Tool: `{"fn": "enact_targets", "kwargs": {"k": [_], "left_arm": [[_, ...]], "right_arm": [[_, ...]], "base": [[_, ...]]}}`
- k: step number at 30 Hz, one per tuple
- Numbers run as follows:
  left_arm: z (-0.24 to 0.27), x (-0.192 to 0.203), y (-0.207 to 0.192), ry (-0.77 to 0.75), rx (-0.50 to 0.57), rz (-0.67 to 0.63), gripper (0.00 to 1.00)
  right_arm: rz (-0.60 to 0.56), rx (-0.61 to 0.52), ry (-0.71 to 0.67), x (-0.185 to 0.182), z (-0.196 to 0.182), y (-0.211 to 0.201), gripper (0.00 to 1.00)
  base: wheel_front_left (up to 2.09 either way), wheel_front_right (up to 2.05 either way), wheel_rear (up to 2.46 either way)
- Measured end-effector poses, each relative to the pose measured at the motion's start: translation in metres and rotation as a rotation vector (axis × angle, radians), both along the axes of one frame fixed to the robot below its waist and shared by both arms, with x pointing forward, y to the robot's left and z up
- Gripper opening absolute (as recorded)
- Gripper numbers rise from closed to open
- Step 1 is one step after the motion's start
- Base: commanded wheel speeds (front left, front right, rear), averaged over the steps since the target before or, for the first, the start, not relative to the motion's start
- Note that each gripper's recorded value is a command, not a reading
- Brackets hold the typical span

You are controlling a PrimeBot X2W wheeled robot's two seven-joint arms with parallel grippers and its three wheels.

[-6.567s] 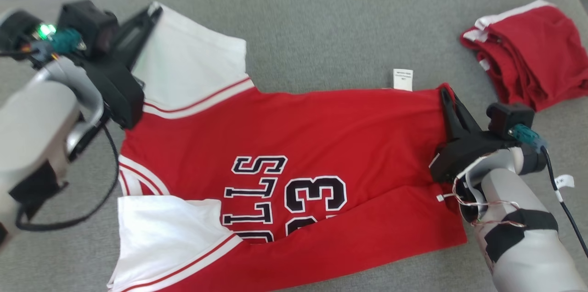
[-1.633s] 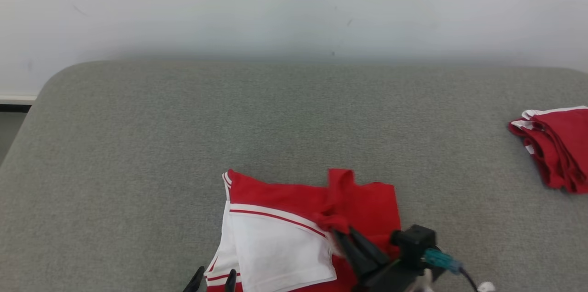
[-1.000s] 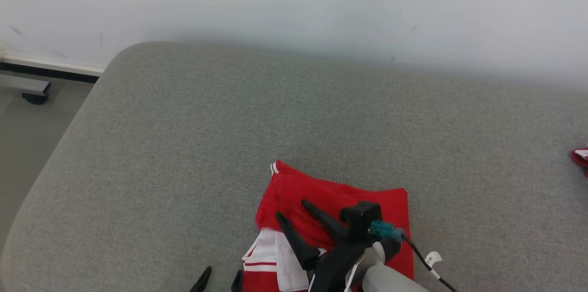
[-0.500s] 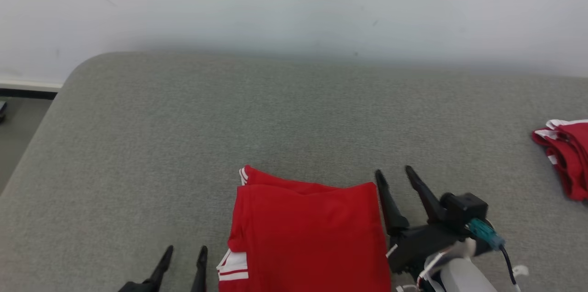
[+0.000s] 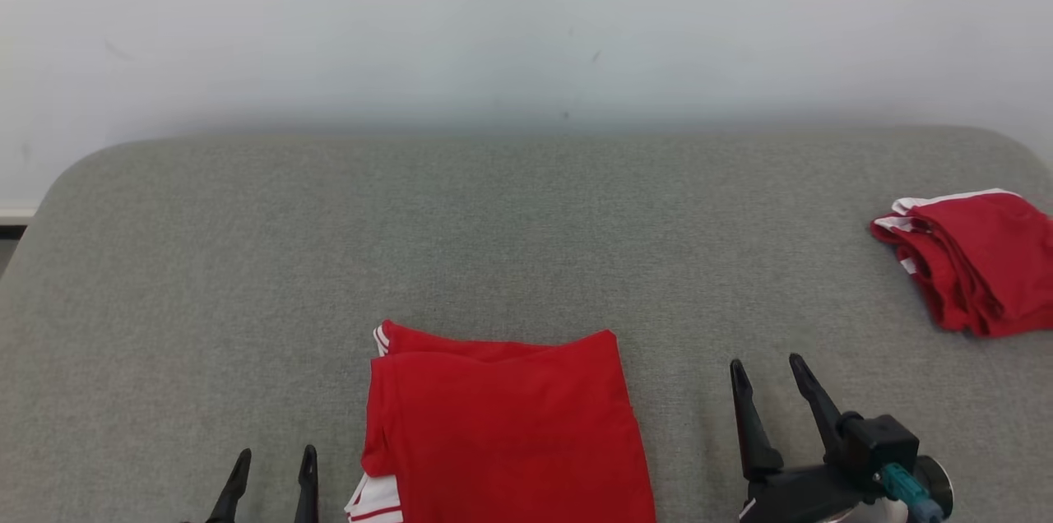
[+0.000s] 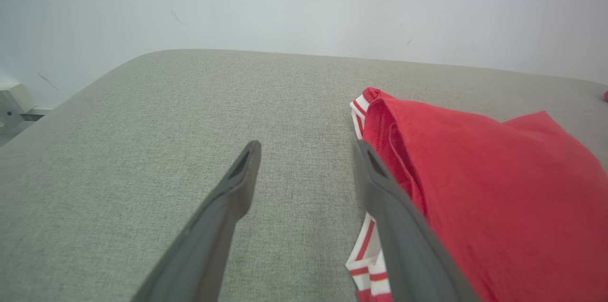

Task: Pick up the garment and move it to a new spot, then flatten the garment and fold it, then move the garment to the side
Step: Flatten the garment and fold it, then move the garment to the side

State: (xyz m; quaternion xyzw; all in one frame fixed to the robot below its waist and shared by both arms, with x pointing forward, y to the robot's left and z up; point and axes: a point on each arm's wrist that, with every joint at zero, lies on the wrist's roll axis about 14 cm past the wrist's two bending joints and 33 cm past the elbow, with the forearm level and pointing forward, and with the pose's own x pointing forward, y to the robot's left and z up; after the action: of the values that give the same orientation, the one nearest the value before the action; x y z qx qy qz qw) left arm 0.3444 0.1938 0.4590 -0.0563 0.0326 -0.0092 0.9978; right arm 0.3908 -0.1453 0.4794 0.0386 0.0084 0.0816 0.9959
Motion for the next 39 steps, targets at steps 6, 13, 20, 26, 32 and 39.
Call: {"fn": "enact_targets", "kwargs": {"k": [6,13,20,26,32,39], "left_arm": [[0.003,-0.001,0.000,-0.011,0.019,-0.001,1.00],[0.009,-0.001,0.002,-0.029,0.027,0.004,1.00],[0.011,-0.001,0.001,-0.036,0.028,0.002,1.00],[0.011,-0.003,0.002,-0.038,0.030,0.004,1.00],[0.011,-0.004,0.003,-0.038,0.030,0.010,1.00],[0.009,-0.005,0.004,-0.032,0.024,0.013,1.00]], "right_arm": [[-0.028,-0.007,0.017,-0.013,-0.006,-0.010,1.00],[-0.056,-0.004,0.028,-0.027,-0.010,-0.019,1.00],[-0.071,0.000,0.022,-0.034,-0.008,-0.024,1.00],[-0.063,0.005,0.019,-0.037,-0.007,-0.021,1.00],[-0.055,0.012,0.022,-0.038,-0.008,-0.018,1.00],[-0.037,0.018,0.033,-0.037,-0.011,-0.012,1.00]], "base": [[0.00,0.00,0.00],[0.00,0.00,0.00],[0.00,0.00,0.00],[0.00,0.00,0.00],[0.00,0.00,0.00],[0.00,0.00,0.00]]}}
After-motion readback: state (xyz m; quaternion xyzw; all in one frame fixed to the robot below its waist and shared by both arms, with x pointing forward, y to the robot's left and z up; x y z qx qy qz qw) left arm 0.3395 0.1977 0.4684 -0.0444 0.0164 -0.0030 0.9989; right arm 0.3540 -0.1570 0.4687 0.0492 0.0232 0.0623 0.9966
